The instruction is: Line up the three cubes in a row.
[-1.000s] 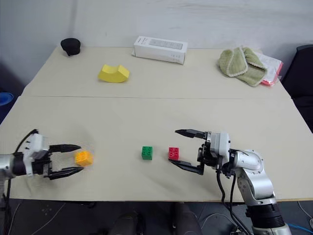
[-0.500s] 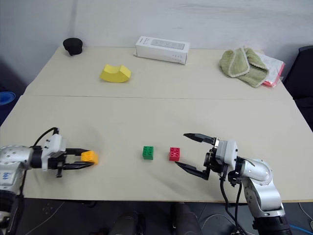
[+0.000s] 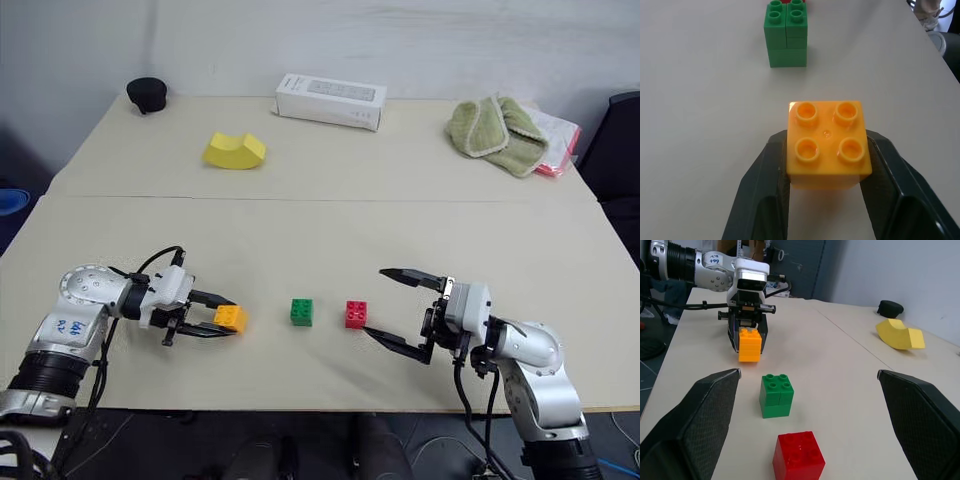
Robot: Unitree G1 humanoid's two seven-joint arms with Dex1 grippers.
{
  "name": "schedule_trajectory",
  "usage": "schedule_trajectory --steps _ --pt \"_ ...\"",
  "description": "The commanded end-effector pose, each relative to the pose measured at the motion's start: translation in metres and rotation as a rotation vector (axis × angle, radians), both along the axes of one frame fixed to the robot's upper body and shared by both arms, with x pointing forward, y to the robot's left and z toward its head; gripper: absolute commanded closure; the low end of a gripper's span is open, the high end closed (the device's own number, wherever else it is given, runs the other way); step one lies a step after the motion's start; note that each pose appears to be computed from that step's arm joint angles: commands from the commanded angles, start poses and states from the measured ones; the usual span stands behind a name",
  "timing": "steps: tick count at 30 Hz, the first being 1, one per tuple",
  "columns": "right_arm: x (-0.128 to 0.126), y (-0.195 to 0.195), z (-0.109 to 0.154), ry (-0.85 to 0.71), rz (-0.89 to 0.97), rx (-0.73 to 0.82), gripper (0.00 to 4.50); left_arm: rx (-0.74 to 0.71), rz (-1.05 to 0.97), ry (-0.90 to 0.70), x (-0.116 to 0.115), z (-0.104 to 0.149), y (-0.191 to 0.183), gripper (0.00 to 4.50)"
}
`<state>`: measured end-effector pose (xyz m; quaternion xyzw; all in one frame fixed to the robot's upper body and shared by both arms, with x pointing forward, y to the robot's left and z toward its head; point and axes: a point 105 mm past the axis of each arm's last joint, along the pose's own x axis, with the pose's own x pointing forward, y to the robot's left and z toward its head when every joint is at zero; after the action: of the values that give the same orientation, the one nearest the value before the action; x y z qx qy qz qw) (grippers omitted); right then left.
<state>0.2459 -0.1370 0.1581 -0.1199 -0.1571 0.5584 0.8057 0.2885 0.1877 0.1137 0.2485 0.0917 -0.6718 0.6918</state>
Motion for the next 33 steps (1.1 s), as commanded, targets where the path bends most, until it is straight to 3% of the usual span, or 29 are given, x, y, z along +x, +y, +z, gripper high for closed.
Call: schedule_trajectory --steps 1,10,14,20,24,29,33 --pt "-0.003 -0.003 0.005 -0.021 -0.013 -0.004 0.0 0.003 0.014 -0.029 0.007 -0.002 -0.006 2.99" --pt "-0.005 -0.001 0.002 -0.005 -0.009 -0.004 0.0 0.005 0.008 -0.011 0.01 -0.014 -0.016 2.99" --pt "-0.006 0.0 0.001 0.005 -0.005 -0.003 0.0 -0.011 0.048 -0.04 0.018 -0.009 -0.015 1.65" --pt "-0.007 -0.002 0.0 0.015 -0.003 -0.006 0.0 -0.019 0.085 -0.068 0.016 -0.005 -0.001 0.04" --pt "-0.01 -0.006 0.0 0.019 -0.003 -0.018 0.0 -0.046 0.115 -0.069 0.01 0.002 0.009 0.04" --pt "-0.026 -0.057 0.005 0.045 -0.076 -0.136 0.0 -0.008 0.394 -0.049 -0.027 0.017 0.094 0.04" --pt "-0.031 -0.083 0.002 0.075 -0.092 -0.241 0.0 0.068 0.466 -0.008 -0.053 0.01 0.119 0.04"
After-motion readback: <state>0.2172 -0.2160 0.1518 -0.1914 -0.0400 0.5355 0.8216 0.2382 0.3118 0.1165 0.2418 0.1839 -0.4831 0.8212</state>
